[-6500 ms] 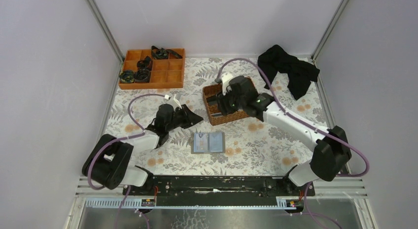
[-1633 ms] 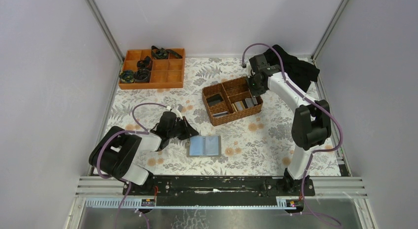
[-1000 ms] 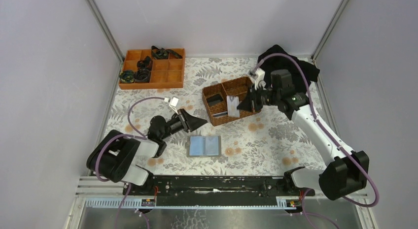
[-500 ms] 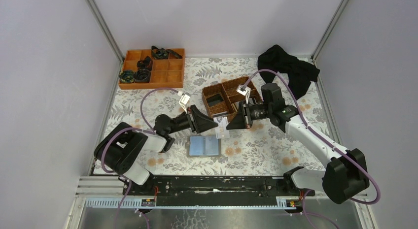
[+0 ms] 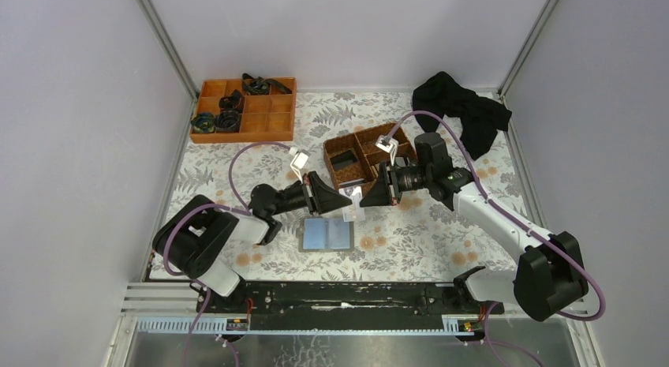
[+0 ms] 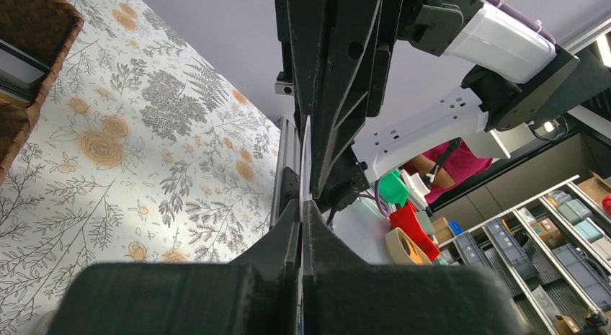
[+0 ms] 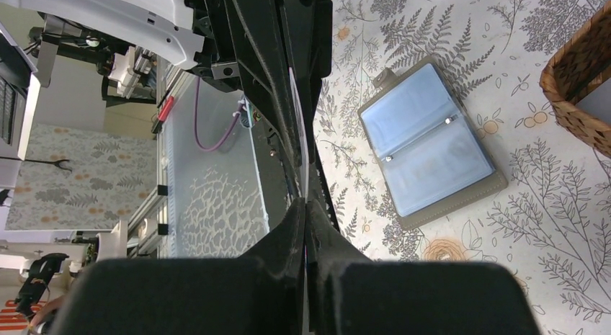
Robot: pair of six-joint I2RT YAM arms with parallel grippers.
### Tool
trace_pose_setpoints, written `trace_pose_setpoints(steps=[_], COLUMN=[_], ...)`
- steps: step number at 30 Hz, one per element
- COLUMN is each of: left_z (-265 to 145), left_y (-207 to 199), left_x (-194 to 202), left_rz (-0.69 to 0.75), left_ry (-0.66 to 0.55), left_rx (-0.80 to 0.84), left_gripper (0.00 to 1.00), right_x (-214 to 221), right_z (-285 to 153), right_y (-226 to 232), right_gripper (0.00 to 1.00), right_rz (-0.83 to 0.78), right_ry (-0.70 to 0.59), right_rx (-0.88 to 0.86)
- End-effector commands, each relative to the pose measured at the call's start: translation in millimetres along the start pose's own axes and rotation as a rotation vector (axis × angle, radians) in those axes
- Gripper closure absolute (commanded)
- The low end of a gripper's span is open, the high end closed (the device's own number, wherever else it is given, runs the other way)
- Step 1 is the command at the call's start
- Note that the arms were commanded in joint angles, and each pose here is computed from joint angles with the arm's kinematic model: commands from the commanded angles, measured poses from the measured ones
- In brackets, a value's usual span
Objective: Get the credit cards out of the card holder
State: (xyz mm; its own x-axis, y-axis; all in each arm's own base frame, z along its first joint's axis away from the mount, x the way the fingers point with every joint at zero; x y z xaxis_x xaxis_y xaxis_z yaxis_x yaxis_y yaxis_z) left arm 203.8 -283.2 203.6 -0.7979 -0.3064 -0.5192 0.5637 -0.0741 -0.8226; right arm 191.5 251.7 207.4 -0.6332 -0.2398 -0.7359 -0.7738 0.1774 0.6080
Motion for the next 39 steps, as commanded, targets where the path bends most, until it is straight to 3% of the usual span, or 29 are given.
trace_pose_setpoints(steps=[1,5,9,20,22,24,27,28,31,33,39], left_z=[6.4,4.6,5.0,10.9,11.5,11.4,11.3,11.3,10.3,7.6,-18.2], left_y=[-18.5,-19.2,-27.0,-37.7,-38.0,-36.8,-37.4,-37.2,-33.9,-22.8,33.5], left_x=[-14.5,-18.6,-24.9,-18.8,-15.5,-14.7,-15.0,-15.6,-19.0,-22.7,-27.9], left_rz=[0.069,0.066,0.069,0.072,0.067,0.06,0.06,0.059,0.059,0.052,-0.032], left_ry=[-0.056,-0.099,-0.131,-0.101,-0.094,-0.093,-0.096,-0.103,-0.127,-0.135,-0.204], left_rx=[0.065,0.053,0.065,0.101,0.103,0.099,0.1,0.097,0.079,0.036,-0.196], left_gripper=[1.0,1.0,1.0,1.0,1.0,1.0,1.0,0.98,0.68,0.53,0.48], right_x=[-14.8,-19.2,-20.4,-34.1,-36.1,-37.1,-36.2,-35.8,-36.0,-37.2,-48.4], right_z=[0.2,-0.3,1.1,1.1,1.3,1.7,1.4,1.1,-1.8,-6.1,-27.4], right_y=[12.2,14.9,14.3,21.4,22.0,22.2,23.2,23.9,21.4,16.7,-29.9], right_gripper=[1.0,0.72,0.65,0.81,0.86,0.99,1.0,1.0,1.0,1.0,1.0], right_rz=[-0.084,-0.107,-0.111,-0.145,-0.143,-0.142,-0.143,-0.141,-0.169,-0.183,-0.15], right_ry=[-0.044,-0.091,-0.102,-0.157,-0.161,-0.163,-0.159,-0.157,-0.142,-0.118,-0.062], right_rx=[-0.044,-0.046,-0.053,-0.089,-0.095,-0.098,-0.106,-0.108,-0.058,0.011,0.305])
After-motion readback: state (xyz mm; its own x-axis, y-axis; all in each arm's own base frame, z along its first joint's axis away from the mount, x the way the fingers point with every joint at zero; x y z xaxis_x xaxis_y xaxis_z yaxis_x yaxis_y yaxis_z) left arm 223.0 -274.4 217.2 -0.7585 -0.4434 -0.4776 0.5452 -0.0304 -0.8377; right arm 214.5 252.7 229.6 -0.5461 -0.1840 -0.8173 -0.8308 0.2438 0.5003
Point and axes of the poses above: each gripper's point midway between its finger pads, its own z axis out along the fingers, its own y axis along the line the jaws close on, x = y × z, the point moved 2 cm from there along -z, back along the fingers, and after that the axes turned 9 degrees about -z, right-handed, at the moved point
